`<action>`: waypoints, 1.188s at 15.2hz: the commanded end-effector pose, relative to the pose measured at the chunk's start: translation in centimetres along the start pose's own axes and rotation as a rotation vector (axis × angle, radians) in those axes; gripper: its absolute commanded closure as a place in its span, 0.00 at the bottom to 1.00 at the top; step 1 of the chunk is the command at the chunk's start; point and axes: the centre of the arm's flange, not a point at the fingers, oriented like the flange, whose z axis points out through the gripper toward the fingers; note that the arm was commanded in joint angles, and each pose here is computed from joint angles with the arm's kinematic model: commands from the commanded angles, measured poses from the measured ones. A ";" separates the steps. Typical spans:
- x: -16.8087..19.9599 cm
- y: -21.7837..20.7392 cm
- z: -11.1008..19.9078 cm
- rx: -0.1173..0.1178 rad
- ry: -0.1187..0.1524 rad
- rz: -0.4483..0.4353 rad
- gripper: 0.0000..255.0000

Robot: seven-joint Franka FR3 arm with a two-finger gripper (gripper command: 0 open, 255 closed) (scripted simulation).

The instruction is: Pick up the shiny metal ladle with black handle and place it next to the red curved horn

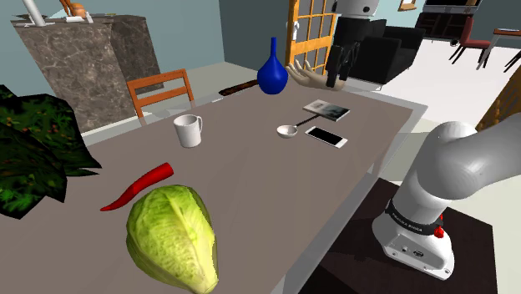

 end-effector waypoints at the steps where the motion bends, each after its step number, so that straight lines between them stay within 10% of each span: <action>1: 0.0 0.0 0.0 0.000 0.000 0.000 0.00; 18: 17.9 11.6 15.0 0.225 -0.184 -0.397 0.00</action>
